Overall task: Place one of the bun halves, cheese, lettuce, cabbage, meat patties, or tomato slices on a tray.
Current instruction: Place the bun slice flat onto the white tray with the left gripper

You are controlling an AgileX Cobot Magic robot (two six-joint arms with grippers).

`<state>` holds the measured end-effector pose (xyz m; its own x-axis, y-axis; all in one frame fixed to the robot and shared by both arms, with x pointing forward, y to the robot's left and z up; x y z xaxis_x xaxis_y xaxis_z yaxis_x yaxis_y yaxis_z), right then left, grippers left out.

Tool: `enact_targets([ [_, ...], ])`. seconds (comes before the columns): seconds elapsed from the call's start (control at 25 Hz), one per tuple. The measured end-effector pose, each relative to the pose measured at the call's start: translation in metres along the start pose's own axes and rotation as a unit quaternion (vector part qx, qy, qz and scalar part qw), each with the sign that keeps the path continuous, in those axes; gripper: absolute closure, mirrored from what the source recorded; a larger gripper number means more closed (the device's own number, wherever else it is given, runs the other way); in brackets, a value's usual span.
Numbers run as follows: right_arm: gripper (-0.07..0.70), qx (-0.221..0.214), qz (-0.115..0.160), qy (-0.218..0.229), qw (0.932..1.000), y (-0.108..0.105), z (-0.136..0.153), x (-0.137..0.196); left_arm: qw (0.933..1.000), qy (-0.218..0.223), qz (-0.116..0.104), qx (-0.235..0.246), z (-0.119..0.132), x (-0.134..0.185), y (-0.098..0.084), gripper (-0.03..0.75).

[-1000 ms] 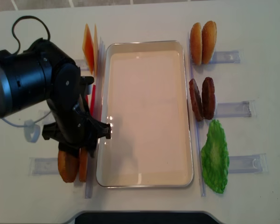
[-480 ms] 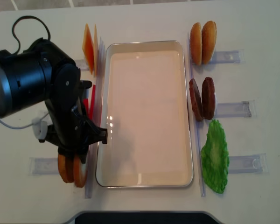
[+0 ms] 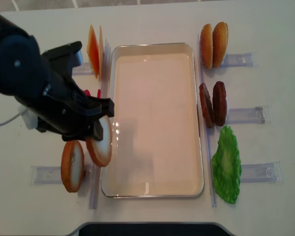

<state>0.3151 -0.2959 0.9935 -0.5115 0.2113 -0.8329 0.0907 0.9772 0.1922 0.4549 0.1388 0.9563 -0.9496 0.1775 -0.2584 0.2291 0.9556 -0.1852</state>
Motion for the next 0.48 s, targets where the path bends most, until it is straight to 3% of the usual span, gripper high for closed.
enact_targets([
  [0.2, 0.165, 0.000, 0.000, 0.000, 1.0000, 0.000, 0.000, 0.000, 0.9908, -0.052, 0.038, 0.119, -0.003, -0.007, -0.041, 0.578],
  [0.36, 0.165, 0.000, 0.000, 0.000, 1.0000, 0.000, 0.000, 0.000, 0.9812, -0.078, 0.063, 0.165, 0.013, -0.005, -0.053, 0.578],
  [0.48, 0.165, 0.000, 0.000, 0.000, 1.0000, 0.000, 0.000, 0.000, 0.9764, -0.080, 0.067, 0.189, 0.028, -0.002, -0.055, 0.578],
])
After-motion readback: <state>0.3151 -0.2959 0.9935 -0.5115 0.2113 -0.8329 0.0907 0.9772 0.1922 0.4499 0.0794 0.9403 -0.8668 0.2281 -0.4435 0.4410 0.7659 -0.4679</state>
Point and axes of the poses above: a point on each arm's last joint axis where the gripper is mounted, z pointing out along that axis toward the gripper, y along the wrist's bending axis when the last joint is at zero, x = y × z, the point moved 10 cm from there along z, pointing out along that axis toward the gripper, and after that the axes turned 15 degrees about z, right-handed, at the moved point
